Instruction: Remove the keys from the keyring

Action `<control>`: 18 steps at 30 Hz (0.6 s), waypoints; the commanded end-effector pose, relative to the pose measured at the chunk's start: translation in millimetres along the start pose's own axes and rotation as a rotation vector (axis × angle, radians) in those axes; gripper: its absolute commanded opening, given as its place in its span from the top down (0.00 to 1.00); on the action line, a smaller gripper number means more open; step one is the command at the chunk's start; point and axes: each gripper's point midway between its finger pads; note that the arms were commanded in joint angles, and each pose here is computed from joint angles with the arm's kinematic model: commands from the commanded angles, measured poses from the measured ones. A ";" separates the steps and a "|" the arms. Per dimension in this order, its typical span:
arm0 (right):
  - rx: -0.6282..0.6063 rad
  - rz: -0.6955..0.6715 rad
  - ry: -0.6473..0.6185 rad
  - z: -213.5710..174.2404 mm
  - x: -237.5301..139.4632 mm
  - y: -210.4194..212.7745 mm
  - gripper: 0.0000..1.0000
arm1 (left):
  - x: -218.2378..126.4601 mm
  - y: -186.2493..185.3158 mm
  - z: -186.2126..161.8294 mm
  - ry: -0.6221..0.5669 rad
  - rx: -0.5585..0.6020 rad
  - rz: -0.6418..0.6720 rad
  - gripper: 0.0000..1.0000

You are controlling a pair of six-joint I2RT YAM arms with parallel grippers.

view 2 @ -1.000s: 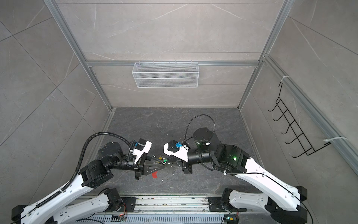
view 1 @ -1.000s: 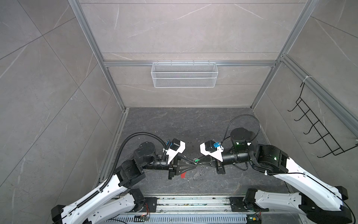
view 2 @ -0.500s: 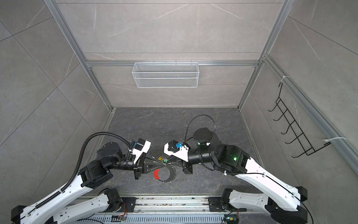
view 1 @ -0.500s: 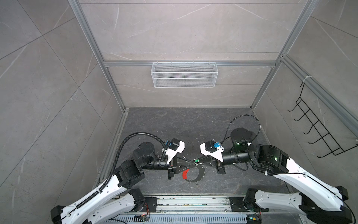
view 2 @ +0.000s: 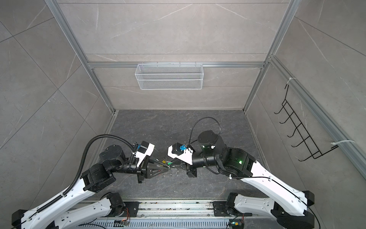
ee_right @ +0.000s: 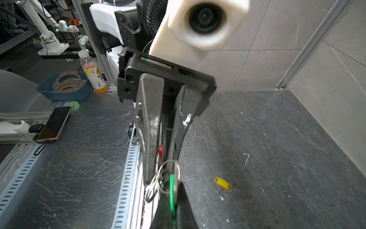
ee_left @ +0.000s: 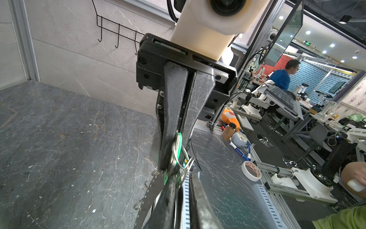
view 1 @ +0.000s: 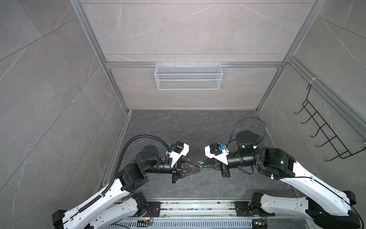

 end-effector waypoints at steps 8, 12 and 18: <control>0.005 -0.021 -0.010 1.5 3.0 -5.5 1.00 | 1.3 -9.6 13.8 -0.031 0.024 -0.035 0.88; 0.007 -0.026 -0.007 0.4 3.9 -6.7 1.00 | 1.0 -7.7 14.5 -0.038 0.023 -0.023 0.96; 0.007 -0.057 0.001 0.3 2.2 -11.8 1.00 | -3.3 1.4 16.6 -0.075 0.026 0.039 1.00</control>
Point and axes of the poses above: each gripper's point midway between its finger pads, its own x axis out along the fingers, its own y axis along the line the jaws close on, z = x × y, and after that the axes turned 15 degrees about -x, right-handed
